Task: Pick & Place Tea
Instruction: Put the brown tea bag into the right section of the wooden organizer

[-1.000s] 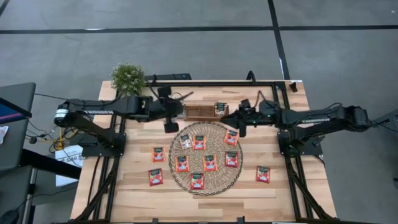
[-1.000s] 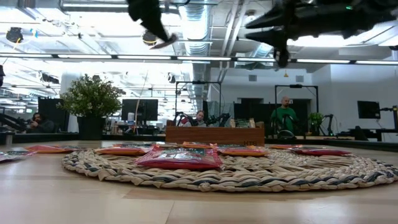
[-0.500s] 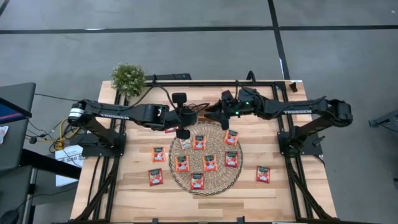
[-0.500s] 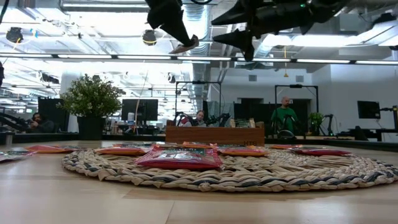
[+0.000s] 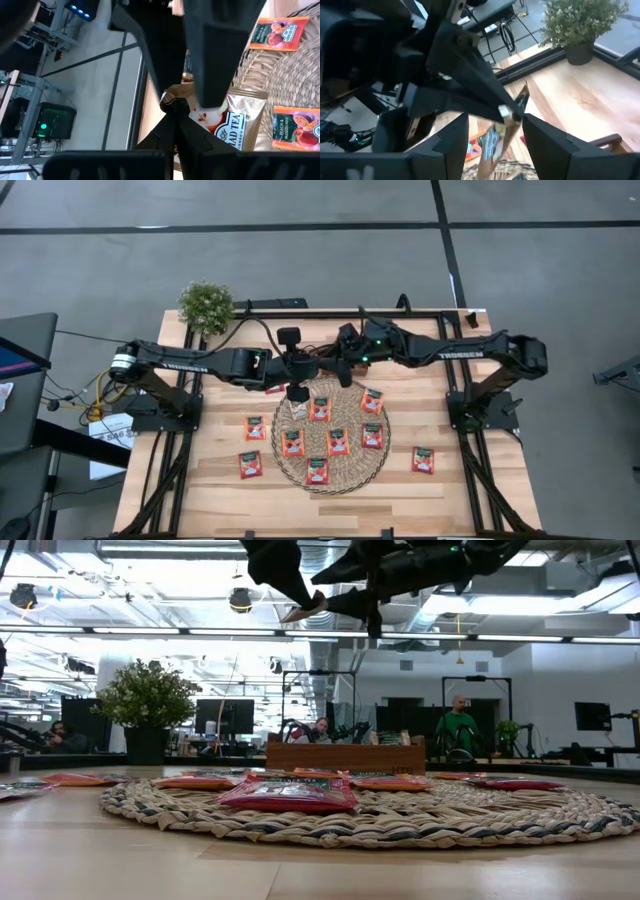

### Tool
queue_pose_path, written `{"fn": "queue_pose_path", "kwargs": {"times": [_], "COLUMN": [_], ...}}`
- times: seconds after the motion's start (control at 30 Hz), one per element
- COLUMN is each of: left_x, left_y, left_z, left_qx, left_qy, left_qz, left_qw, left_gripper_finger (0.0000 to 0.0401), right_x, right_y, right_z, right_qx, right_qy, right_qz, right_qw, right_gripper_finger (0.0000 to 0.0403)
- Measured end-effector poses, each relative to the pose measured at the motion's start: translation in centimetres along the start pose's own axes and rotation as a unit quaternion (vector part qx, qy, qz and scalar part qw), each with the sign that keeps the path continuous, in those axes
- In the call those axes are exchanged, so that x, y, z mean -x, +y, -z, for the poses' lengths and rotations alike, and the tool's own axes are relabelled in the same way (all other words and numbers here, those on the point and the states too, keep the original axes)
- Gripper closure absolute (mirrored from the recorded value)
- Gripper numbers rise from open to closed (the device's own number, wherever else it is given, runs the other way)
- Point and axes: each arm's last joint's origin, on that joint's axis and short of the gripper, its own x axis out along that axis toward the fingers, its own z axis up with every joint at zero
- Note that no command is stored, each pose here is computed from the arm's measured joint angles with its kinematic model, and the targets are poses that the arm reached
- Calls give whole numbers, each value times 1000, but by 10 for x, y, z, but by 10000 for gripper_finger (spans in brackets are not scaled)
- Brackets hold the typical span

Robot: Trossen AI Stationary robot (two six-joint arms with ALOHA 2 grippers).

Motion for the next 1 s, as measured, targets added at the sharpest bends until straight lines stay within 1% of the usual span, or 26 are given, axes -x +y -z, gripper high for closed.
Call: {"fn": "queue_pose_path", "kwargs": {"times": [0.17,0.3,0.83,1.0], "left_x": [0,0,0,0], "left_y": [0,0,0,0], "left_z": [0,0,0,0], "left_qx": [-2,-3,-16,-16], "left_qy": [0,0,1,1], "left_qz": [1,1,1,1], "left_qw": [1000,1000,1000,1000], "left_gripper_finger": [401,401,401,401], "right_x": [-1,1,2,2], "right_y": [-1,-3,-5,-5], "right_z": [-2,-3,0,0], "right_qx": [-1,-3,-8,-8], "right_qy": [-2,1,18,19], "right_qz": [3,9,16,16], "right_qw": [1000,1000,1000,1000], "right_gripper_finger": [243,263,395,399]}}
